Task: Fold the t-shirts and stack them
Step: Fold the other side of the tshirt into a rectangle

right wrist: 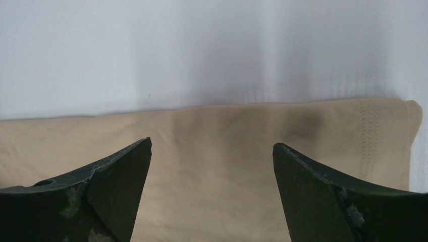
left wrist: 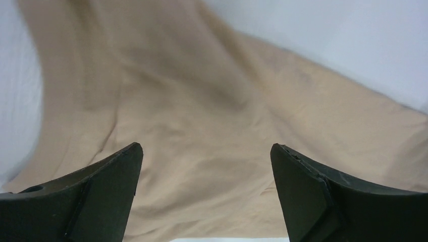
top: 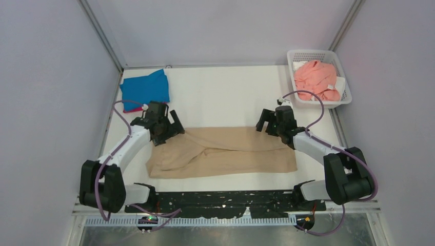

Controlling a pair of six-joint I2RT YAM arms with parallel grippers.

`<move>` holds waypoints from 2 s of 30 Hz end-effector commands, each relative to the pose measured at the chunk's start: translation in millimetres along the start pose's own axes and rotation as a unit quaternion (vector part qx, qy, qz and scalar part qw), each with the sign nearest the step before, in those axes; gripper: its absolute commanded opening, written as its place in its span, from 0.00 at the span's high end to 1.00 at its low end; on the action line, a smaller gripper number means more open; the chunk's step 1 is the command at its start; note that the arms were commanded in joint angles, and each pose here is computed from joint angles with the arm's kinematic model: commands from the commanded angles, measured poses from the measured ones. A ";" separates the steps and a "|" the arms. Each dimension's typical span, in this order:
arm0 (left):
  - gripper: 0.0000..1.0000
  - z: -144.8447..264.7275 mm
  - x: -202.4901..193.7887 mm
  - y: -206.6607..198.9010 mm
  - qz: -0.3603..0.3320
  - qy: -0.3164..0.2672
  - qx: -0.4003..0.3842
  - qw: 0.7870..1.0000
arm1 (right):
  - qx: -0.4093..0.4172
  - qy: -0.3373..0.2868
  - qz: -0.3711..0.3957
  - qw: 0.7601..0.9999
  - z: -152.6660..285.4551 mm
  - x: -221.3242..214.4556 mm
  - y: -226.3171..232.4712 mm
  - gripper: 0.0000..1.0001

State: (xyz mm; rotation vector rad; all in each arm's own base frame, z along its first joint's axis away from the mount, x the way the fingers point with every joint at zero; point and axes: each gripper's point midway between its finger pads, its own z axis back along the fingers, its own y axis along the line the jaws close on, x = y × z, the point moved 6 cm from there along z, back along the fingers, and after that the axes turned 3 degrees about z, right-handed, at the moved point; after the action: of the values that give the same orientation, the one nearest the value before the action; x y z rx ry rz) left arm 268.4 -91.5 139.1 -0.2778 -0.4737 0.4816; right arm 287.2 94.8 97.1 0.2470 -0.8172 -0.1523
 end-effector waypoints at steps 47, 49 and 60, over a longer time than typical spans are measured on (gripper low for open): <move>1.00 40.7 -98.4 87.3 0.046 0.003 0.020 0.999 | -0.034 -0.018 0.001 0.999 -3.3 9.9 -5.8 0.05; 1.00 41.5 -99.9 96.2 0.048 -0.012 0.042 0.998 | -0.035 -0.017 0.002 0.999 -3.5 9.6 -6.1 0.05; 1.00 43.7 -110.1 108.3 0.084 -0.007 0.077 0.993 | -0.035 -0.015 0.004 0.999 -4.9 9.8 -6.1 0.05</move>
State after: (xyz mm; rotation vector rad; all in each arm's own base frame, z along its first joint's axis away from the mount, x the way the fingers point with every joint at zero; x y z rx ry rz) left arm 119.3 -52.0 93.5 -0.1935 -0.4140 0.6402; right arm 285.6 87.0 82.6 0.1736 -0.7758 -0.1747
